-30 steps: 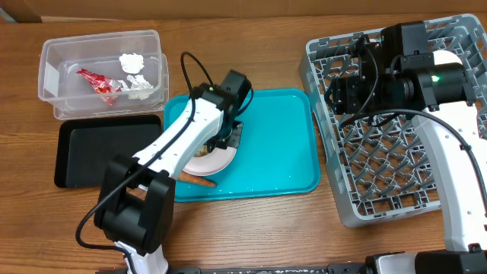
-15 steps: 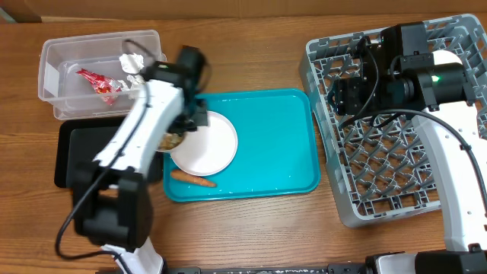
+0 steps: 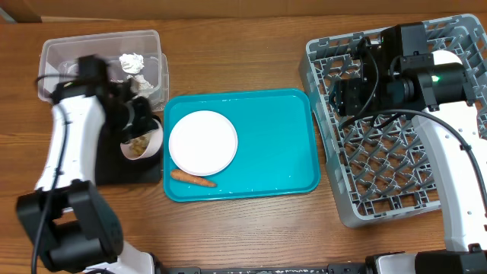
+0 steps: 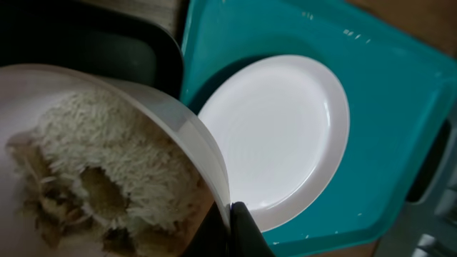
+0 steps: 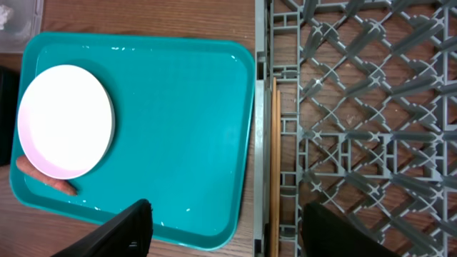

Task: Sort waste into correct bins and load items into the dishwasher
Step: 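Lift the pink bowl over the black tray and tip out the rice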

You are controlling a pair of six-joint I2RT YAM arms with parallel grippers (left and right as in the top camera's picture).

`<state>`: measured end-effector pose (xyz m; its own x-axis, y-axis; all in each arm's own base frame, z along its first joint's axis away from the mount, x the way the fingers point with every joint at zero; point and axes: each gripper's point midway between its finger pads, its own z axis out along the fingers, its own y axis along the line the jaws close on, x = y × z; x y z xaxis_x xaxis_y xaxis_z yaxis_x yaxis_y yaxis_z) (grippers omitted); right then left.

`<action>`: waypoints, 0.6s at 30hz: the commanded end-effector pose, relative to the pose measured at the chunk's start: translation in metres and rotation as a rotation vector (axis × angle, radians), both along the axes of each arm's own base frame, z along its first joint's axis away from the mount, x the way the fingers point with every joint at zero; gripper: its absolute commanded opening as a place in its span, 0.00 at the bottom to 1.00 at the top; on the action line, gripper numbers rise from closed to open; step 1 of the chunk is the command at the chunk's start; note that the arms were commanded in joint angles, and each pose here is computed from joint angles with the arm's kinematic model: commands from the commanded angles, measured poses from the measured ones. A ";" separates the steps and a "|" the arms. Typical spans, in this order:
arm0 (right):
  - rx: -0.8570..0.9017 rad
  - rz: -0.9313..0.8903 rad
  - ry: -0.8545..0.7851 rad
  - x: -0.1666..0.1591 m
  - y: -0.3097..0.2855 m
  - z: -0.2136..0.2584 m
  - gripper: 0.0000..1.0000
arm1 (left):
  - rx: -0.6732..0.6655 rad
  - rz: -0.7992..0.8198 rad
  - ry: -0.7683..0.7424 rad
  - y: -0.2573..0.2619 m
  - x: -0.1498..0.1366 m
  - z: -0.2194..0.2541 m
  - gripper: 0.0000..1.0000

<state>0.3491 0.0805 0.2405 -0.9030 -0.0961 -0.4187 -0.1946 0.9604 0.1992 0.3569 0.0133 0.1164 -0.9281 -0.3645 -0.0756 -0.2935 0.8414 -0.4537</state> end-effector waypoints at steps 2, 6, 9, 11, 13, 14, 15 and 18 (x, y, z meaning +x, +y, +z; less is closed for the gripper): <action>-0.009 -0.008 0.003 -0.001 -0.003 -0.001 0.68 | -0.282 -0.034 -0.186 0.006 -0.003 0.020 0.04; -0.009 -0.008 0.003 -0.001 -0.003 -0.001 0.68 | -0.437 0.000 -0.304 0.025 -0.013 0.026 0.04; -0.009 -0.008 0.004 -0.001 -0.003 -0.001 0.68 | -0.575 0.044 -0.426 0.038 -0.017 0.035 0.04; -0.010 -0.008 0.005 -0.001 -0.003 -0.001 0.68 | -0.664 0.097 -0.508 0.051 -0.021 0.039 0.04; -0.010 -0.008 0.005 -0.001 -0.003 -0.001 0.68 | -0.708 0.143 -0.523 0.059 -0.023 0.036 0.04; -0.010 -0.008 0.005 -0.001 -0.003 -0.001 0.68 | -0.732 0.165 -0.535 0.063 -0.025 0.034 0.04; -0.010 -0.008 0.005 -0.001 -0.003 -0.001 0.68 | -0.748 0.178 -0.545 0.066 -0.026 0.032 0.04; -0.010 -0.008 0.005 -0.001 -0.003 -0.001 0.68 | -0.787 0.211 -0.556 0.072 -0.025 0.030 0.04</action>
<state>0.3469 0.0798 0.2394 -0.9073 -0.0963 -0.4093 -0.1914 0.9613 0.1981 0.3258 0.0827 0.1302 -0.7784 -0.6191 -0.1037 -0.0987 0.2838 -0.9538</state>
